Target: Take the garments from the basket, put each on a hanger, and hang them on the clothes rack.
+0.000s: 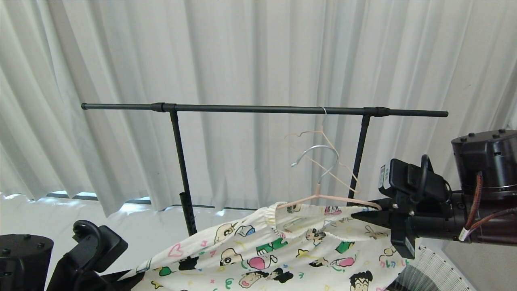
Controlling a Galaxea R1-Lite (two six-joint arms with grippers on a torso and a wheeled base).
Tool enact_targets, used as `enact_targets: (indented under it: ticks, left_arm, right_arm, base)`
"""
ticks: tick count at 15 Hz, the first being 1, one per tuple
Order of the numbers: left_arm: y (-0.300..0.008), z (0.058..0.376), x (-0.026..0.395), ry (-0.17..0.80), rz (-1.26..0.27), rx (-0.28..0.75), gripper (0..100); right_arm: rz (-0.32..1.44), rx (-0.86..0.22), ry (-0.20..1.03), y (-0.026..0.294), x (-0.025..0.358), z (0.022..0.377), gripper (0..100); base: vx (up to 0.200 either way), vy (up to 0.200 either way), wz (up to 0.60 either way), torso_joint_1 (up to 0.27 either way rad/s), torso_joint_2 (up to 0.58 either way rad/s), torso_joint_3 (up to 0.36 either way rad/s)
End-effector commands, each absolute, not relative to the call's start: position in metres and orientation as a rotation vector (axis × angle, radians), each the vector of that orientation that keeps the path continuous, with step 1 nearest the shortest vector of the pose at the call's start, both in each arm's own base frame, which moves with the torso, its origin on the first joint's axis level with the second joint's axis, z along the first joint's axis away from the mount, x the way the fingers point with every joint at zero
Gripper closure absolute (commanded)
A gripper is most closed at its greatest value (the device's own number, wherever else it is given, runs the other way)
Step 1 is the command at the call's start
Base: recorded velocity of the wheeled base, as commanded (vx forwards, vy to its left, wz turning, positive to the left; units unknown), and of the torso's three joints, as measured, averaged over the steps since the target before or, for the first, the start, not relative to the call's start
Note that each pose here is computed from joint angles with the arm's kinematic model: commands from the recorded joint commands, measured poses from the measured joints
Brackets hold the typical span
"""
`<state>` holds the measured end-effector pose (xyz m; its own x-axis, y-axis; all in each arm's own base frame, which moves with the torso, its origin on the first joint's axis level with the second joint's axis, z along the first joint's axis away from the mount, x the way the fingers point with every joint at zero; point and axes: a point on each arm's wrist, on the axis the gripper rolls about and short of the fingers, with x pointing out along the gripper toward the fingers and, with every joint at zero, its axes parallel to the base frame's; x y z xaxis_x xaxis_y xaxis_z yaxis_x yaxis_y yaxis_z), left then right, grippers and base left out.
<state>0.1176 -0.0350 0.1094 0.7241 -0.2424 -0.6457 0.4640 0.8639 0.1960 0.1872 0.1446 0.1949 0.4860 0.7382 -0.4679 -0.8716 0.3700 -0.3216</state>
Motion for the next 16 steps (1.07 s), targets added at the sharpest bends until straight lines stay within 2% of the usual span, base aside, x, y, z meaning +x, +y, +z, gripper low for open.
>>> enact_targets:
  ticks: [1,5,10,16]
  left_arm:
    - [-0.036,0.112,0.114,0.630,-0.410,0.361,0]
    - [-0.034,0.118,0.110,0.583,-0.406,0.355,0]
    - [-0.029,0.148,0.106,0.428,-0.323,0.226,0]
    - [-0.017,0.169,0.117,0.370,-0.189,0.196,0]
  right_arm:
    - [1.049,-0.577,0.263,0.145,0.187,0.195,100]
    - [1.030,-0.581,0.262,0.143,0.186,0.196,100]
    - [0.855,-0.502,0.338,0.135,0.183,0.198,100]
    - [0.637,-0.484,0.425,0.125,0.177,0.187,100]
  base:
    - [0.000,0.000,0.00,0.000,0.00,0.000]
    - [0.000,0.000,0.00,0.000,0.00,0.000]
    - [0.000,0.000,0.00,0.000,0.00,0.000]
    - [0.000,0.000,0.00,0.000,0.00,0.000]
